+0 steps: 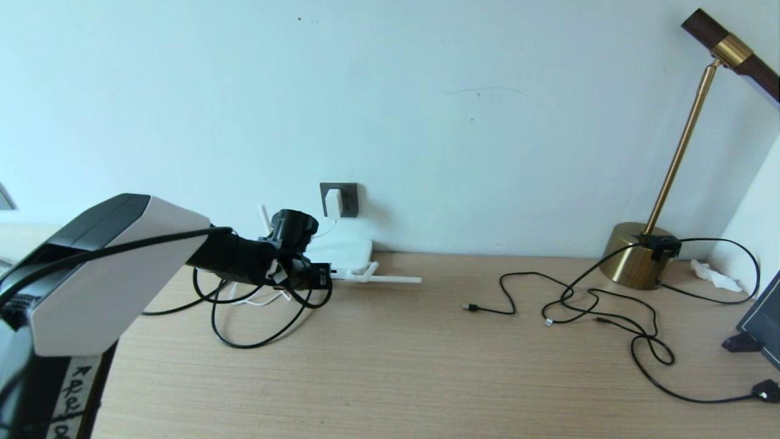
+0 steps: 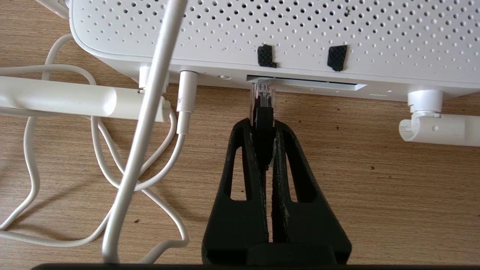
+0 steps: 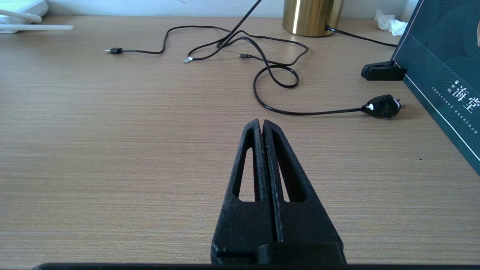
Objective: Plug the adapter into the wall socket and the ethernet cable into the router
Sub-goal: Plug cable into router interface
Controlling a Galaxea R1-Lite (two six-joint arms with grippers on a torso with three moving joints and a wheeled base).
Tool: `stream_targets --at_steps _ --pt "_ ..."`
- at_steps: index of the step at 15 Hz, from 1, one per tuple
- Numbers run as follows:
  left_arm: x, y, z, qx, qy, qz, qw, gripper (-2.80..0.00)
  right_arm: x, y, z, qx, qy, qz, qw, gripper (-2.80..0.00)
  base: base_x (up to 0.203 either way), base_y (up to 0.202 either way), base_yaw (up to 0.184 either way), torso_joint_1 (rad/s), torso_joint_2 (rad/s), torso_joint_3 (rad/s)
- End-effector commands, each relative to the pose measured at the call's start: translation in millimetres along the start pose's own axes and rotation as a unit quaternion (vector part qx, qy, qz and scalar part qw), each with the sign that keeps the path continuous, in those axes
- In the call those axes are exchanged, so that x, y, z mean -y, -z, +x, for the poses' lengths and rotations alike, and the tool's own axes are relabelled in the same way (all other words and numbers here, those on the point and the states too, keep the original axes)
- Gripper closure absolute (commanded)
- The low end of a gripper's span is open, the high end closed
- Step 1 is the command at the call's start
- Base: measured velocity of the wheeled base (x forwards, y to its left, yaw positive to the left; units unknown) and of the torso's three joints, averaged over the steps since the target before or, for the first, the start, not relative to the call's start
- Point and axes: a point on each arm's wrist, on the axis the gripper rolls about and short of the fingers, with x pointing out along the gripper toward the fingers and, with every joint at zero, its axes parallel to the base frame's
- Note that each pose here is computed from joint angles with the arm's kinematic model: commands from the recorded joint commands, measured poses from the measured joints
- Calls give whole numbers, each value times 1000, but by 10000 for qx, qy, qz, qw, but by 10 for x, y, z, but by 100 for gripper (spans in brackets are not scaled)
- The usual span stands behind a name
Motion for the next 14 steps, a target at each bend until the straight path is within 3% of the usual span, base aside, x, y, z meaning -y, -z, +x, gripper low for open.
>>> stream_targets --at_steps 1,14 --pt "-1 -8 -9 10 -3 -8 10000 0 0 1 1 -13 -3 1 10000 0 0 0 0 0 0 0" --pt "22 -48 33 83 16 -10 10000 0 0 0 1 -6 5 2 10000 0 0 0 0 0 0 0"
